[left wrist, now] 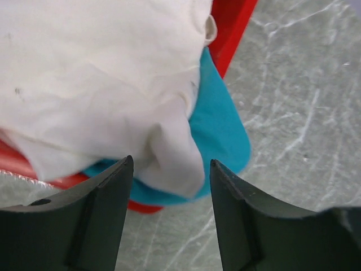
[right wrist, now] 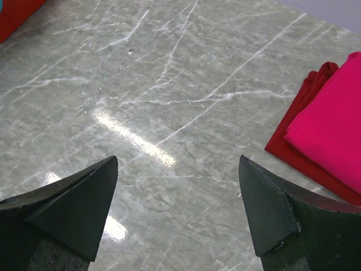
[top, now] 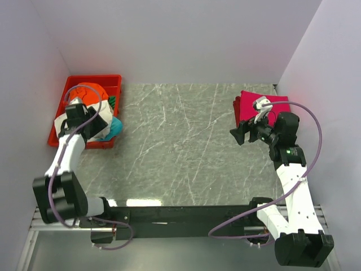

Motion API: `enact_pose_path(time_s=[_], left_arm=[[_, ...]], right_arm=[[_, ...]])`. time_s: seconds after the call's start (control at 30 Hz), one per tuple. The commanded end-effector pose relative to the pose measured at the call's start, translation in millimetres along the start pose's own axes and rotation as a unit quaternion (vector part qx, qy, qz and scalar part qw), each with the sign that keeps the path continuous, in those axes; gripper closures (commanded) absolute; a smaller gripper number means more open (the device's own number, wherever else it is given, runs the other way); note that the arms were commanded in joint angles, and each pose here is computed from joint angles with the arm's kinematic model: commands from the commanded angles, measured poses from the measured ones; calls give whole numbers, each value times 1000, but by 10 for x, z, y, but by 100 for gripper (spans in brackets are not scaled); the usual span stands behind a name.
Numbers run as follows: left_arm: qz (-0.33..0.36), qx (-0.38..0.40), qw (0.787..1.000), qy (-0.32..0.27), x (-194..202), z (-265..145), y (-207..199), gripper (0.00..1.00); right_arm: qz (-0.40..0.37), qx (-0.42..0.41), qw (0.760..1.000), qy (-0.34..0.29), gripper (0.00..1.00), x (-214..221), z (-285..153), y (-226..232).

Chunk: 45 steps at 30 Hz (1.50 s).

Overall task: Fold and stack the t-shirts
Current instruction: Grab the tshirt from the pile, then move the tshirt to the center of the board

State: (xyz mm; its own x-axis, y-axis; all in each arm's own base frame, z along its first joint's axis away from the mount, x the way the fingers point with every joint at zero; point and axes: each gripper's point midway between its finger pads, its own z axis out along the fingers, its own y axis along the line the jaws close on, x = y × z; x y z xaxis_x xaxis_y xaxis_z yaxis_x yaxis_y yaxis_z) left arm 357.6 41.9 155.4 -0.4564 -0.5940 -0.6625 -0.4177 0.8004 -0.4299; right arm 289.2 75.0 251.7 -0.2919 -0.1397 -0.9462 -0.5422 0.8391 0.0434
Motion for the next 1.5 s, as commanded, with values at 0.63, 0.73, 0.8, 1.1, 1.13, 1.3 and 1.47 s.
enact_pose_path(time_s=[0.63, 0.73, 0.8, 1.1, 1.13, 1.3, 1.47], left_arm=[[97, 276, 937, -188, -1665, -1569, -1831, 99], [117, 367, 896, -222, -1784, -2177, -2241, 99], [128, 419, 867, -239, -1790, -2530, -2486, 99], [144, 615, 753, -188, -1200, -3673, -3421, 99], [143, 630, 742, -180, -1131, -3715, -3482, 99], [132, 679, 717, -85, -512, -3739, -3706, 99], [115, 661, 740, -40, -69, -3258, -3687, 99]], right_arm=[[-11, -10, 1000, -15, 7, -131, -47, 55], [-12, -9, 1000, -15, 7, -124, -42, 50], [-10, -8, 1000, -13, 7, -114, -33, 40], [-18, 11, 1000, -12, 7, -112, -38, -31], [-21, 16, 1000, -14, 7, -122, -51, -40], [-32, 53, 998, -17, 6, -145, -86, -165], [-38, 79, 996, -18, 6, -155, -112, -260]])
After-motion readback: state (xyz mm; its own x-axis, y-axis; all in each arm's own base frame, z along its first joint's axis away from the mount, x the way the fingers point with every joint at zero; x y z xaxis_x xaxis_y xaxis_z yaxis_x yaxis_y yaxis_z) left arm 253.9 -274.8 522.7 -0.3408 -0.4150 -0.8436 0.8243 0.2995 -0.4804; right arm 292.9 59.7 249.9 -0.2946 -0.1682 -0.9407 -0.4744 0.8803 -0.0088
